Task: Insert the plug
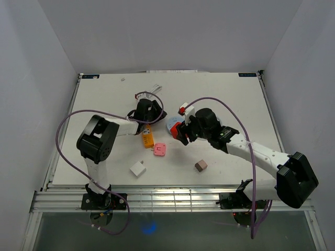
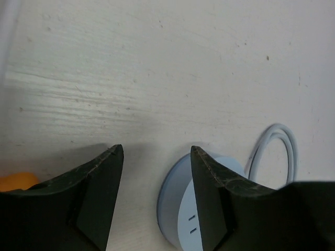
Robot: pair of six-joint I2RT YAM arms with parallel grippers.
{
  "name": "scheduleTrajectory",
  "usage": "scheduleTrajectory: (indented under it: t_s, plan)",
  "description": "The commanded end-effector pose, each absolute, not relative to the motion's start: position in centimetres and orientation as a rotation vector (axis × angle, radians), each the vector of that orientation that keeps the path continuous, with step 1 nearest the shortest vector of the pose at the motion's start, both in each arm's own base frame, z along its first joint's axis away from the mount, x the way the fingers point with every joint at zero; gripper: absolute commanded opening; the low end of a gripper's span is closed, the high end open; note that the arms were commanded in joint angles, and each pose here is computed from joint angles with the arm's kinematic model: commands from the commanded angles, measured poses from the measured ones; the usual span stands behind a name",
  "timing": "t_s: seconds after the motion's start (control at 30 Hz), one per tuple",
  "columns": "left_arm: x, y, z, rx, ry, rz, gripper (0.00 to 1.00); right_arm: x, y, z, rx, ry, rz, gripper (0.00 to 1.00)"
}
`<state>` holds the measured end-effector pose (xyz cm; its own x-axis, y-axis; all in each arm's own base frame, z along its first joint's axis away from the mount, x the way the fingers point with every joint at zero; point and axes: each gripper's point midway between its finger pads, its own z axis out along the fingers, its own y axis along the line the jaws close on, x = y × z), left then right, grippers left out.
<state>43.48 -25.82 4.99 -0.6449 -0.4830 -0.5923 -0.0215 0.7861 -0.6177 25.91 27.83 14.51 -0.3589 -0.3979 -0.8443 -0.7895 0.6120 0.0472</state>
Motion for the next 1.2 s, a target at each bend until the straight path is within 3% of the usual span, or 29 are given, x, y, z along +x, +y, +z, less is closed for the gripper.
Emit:
scheduleTrajectory:
  t_s: [0.0,0.27,0.7,1.17]
  plan:
    - [45.4,-23.2,10.1,-0.389,2.076,-0.592,0.65,27.0,28.6,18.0,-0.911,1.875,0.589,0.43]
    - [48.8,-18.6,13.3,-0.438,2.000,-0.343,0.66,27.1,28.5,17.5,-0.921,1.878,0.573,0.43]
    - [56.5,-11.0,13.1,-0.585,1.991,-0.289,0.70,26.7,28.6,16.9,-0.936,1.884,0.597,0.43]
    - [58.7,-14.4,6.0,-0.624,2.076,-0.502,0.62,26.4,28.6,17.5,-0.921,1.847,0.630,0.43]
